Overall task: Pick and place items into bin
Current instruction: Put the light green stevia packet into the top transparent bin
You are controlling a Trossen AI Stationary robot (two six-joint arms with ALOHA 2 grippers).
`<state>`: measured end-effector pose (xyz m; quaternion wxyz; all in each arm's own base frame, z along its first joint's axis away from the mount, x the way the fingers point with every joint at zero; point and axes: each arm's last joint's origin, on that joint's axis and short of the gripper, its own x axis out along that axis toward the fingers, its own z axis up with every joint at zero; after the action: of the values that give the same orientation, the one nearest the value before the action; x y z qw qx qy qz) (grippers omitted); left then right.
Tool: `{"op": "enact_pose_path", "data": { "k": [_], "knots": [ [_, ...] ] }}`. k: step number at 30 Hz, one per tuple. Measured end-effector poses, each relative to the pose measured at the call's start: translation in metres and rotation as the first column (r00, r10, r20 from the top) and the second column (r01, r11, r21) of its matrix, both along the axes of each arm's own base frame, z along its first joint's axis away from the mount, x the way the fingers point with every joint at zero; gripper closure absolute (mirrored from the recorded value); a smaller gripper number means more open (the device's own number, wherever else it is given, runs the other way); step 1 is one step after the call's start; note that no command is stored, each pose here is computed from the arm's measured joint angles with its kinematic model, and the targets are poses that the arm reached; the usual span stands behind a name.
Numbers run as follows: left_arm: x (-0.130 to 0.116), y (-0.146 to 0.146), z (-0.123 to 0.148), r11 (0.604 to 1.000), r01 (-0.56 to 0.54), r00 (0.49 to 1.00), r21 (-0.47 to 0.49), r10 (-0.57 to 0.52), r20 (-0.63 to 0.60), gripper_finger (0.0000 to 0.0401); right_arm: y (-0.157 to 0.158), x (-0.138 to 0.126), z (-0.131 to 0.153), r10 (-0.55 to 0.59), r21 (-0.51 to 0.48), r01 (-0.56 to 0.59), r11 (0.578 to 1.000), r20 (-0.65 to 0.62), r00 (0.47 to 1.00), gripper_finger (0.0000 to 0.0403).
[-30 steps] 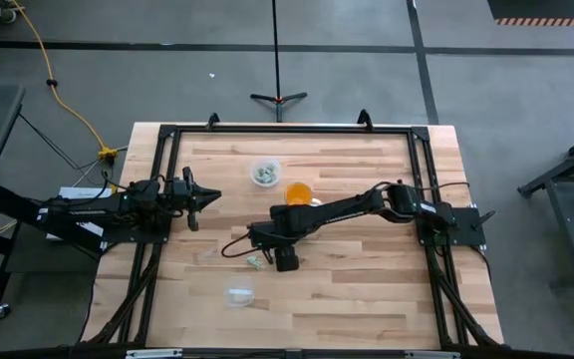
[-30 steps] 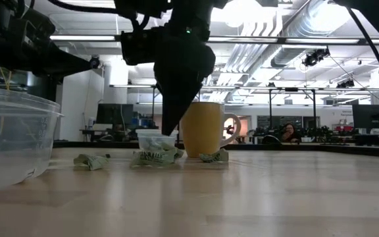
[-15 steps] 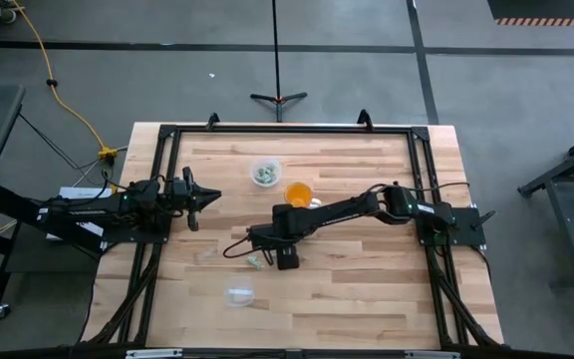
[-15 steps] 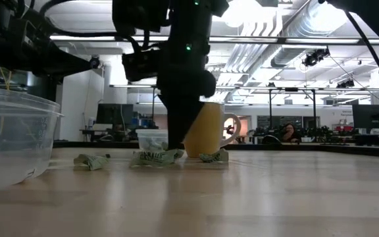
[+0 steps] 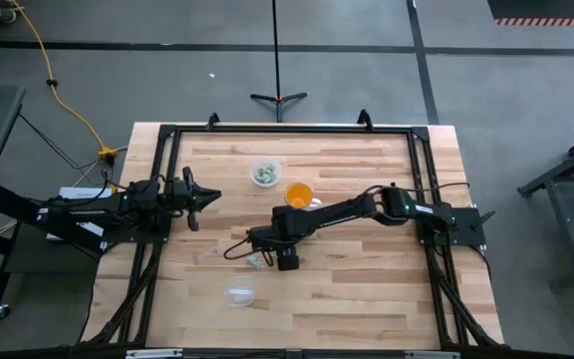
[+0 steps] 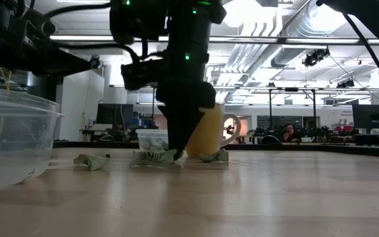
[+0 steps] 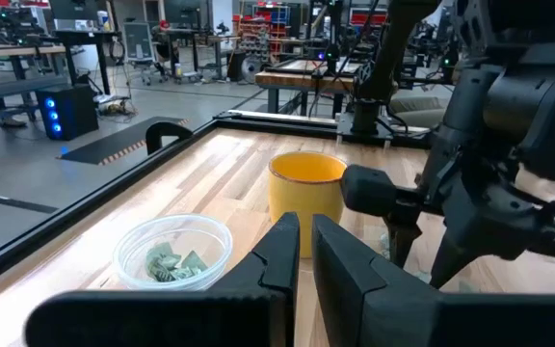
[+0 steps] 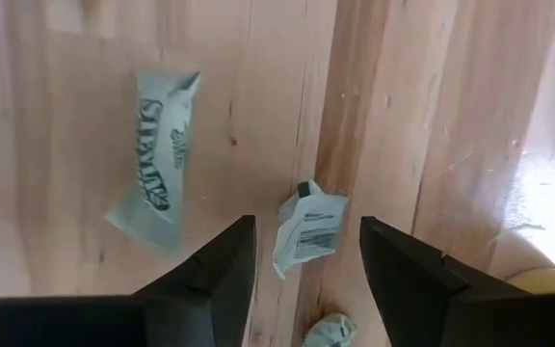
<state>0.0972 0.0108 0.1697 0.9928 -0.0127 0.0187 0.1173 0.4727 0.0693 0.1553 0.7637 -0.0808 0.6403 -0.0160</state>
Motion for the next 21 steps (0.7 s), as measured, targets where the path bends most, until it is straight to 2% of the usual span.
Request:
{"op": "enact_pose_path", "data": {
  "k": [7,13,17,21],
  "knots": [
    [0.000,0.000,0.000,1.000,0.000,1.000,0.000,0.000,0.000,0.0334,-0.003,0.000,0.000,-0.010,-0.047,0.010,0.999,0.000,1.000,0.0257],
    [0.000,0.000,0.000,1.000,0.000,1.000,0.000,0.000,0.000,0.0334,-0.004,0.001,0.001,0.002,-0.052,-0.002,0.999,0.007,1.000,0.0326],
    [0.000,0.000,0.000,1.000,0.000,1.000,0.000,0.000,0.000,0.0334,-0.007,0.011,0.004,0.080,-0.144,-0.065,0.987,0.099,0.992,0.0390],
    [0.000,0.000,0.000,1.000,0.000,1.000,0.000,0.000,0.000,0.0334,-0.024,0.023,0.017,0.108,-0.262,-0.059,0.963,0.178,0.978,0.0385]
  ]
}}
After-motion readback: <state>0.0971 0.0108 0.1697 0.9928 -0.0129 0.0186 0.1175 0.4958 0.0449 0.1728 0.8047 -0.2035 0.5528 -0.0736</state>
